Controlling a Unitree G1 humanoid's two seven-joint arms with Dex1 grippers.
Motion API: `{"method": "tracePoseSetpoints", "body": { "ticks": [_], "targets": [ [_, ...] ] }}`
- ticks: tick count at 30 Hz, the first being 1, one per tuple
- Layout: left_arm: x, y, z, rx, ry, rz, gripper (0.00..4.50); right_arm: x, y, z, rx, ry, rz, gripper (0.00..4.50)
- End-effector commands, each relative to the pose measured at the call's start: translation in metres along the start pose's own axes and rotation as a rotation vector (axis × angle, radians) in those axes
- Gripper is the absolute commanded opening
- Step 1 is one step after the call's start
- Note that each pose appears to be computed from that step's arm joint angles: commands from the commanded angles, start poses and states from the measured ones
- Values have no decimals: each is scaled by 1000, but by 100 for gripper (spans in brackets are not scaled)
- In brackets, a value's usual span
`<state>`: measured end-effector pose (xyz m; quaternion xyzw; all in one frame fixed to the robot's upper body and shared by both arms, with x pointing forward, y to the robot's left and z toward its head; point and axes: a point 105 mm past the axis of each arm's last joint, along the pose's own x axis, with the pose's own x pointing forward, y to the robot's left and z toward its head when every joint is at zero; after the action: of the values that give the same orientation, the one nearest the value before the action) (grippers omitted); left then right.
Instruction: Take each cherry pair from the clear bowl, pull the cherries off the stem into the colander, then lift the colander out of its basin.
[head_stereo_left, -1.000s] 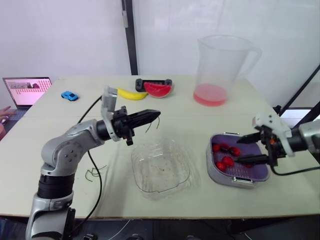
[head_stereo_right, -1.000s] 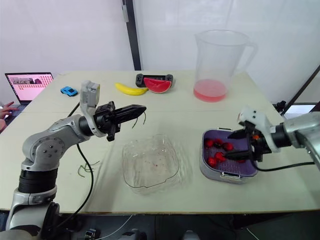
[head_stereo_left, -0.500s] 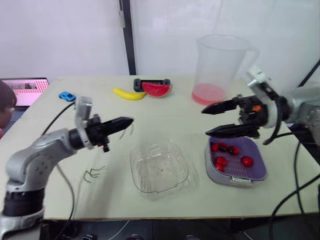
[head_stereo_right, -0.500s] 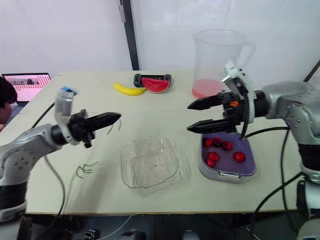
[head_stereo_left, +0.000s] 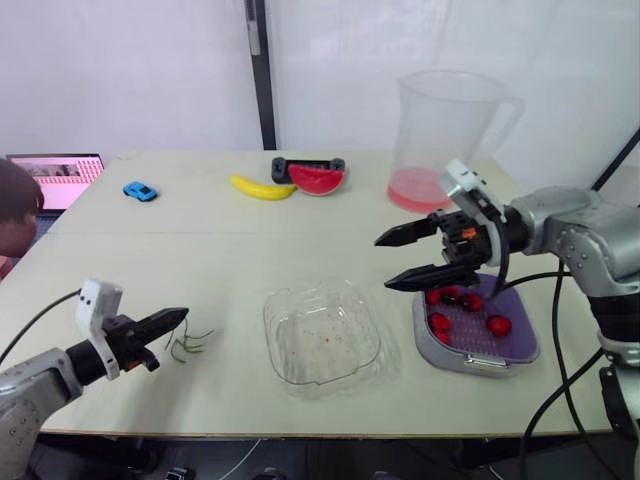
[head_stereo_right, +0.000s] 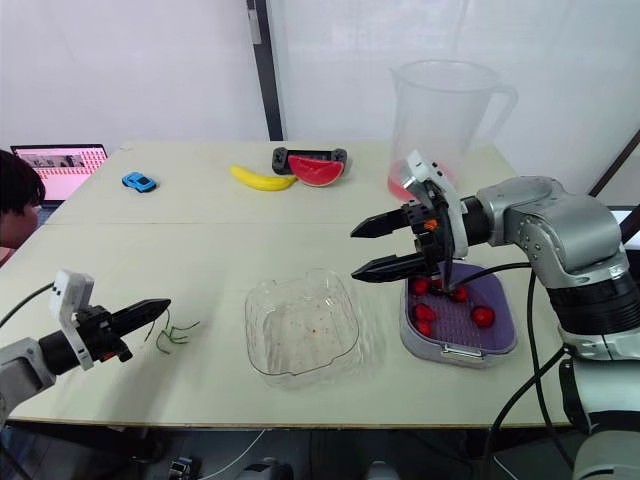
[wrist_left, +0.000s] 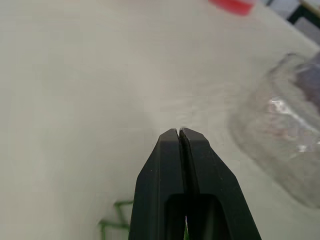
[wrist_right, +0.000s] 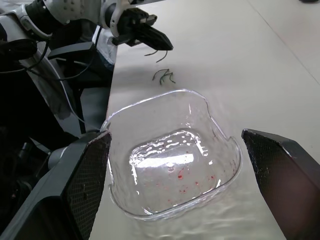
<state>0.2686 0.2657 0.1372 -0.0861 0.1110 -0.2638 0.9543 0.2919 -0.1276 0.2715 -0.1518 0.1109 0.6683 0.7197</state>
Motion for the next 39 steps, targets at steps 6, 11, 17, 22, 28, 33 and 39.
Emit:
{"method": "tracePoseSetpoints", "body": {
  "ticks": [6, 11, 17, 22, 28, 33, 39],
  "targets": [
    [-8, 21, 8, 60, -39, 92, 139, -12, 2, 20, -65, 29, -15, 450],
    [-15, 27, 21, 123, -67, 86, 390, -11, 1, 18, -49, 51, -24, 450],
    [-20, 15, 61, 247, -114, -16, 442, -11, -8, 1, -8, 87, -82, 450],
    [2, -31, 84, 300, -76, -298, 442, -15, -10, -11, -8, 104, -177, 450],
    [32, -93, 99, 347, 11, -669, 442, -42, 12, -20, 46, 124, -315, 450],
    [58, -124, 112, 402, 32, -862, 442, -79, 32, -35, 98, 162, -529, 450],
    [78, -147, 118, 451, 63, -1023, 442, -127, 69, -65, 211, 201, -790, 450]
  ]
}}
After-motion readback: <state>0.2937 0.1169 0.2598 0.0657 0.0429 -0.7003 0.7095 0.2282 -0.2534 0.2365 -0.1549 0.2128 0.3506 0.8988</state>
